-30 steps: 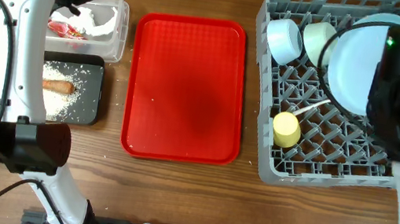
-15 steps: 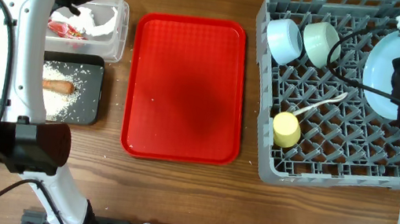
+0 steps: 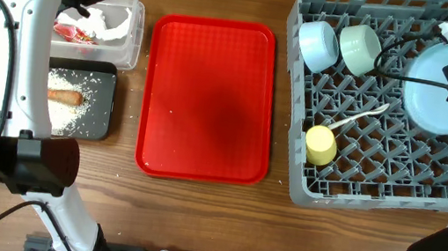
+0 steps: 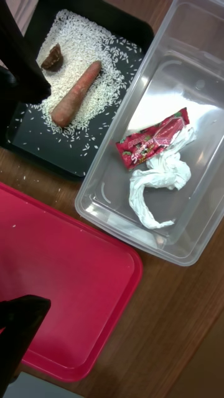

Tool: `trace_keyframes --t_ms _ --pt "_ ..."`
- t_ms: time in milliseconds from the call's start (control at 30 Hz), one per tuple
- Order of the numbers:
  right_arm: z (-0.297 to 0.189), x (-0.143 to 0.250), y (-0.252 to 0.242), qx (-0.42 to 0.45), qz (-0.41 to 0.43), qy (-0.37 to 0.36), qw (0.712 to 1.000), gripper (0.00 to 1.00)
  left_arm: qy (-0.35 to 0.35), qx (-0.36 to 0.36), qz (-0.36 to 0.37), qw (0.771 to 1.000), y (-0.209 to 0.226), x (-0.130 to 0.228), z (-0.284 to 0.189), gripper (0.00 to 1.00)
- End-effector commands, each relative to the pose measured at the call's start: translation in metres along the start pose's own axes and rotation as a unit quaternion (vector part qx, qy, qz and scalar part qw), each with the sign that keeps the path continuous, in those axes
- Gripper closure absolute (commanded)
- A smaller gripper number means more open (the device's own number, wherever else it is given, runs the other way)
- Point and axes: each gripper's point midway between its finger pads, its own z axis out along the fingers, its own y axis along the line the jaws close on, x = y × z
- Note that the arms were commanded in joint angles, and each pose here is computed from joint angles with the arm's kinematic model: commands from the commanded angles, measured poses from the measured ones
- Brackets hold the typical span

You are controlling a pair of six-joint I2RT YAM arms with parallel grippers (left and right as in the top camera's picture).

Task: Sort waste into correct bins and load items into the dishwasher rack
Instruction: 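Carry the white plate to the rack and stand it upright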

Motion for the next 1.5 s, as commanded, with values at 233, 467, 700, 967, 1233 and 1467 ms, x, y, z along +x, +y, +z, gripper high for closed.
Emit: trace_keyframes --t_ms 233,467,700,967,1233,1467 --pt "0.004 -0.011 0.025 -0.044 -0.021 -0.020 0.999 0.96 0.001 -0.008 -0.005 1.000 0.002 0.000 0.004 0.00" --pt "-0.009 -0.036 0.051 -0.105 0.062 -0.069 0.990 0.01 0.001 -0.008 -0.004 1.000 0.002 0.000 0.004 0.00" --pt "-0.069 -0.050 -0.007 -0.066 0.175 -0.144 0.972 0.00 0.001 -0.008 -0.004 1.000 0.002 0.000 0.004 0.00" --pt "-0.217 -0.069 -0.031 -0.141 0.212 -0.369 0.894 0.00 0.002 -0.008 -0.004 1.000 0.002 0.000 0.004 0.00" --pt "-0.281 -0.068 0.018 -0.350 0.279 -0.398 0.800 0.00 0.001 -0.008 -0.004 1.000 0.002 -0.001 0.004 0.00" --pt "-0.266 -0.064 0.029 -0.437 0.463 -0.271 0.723 0.00 0.002 -0.008 -0.004 1.000 0.002 0.000 0.004 0.00"
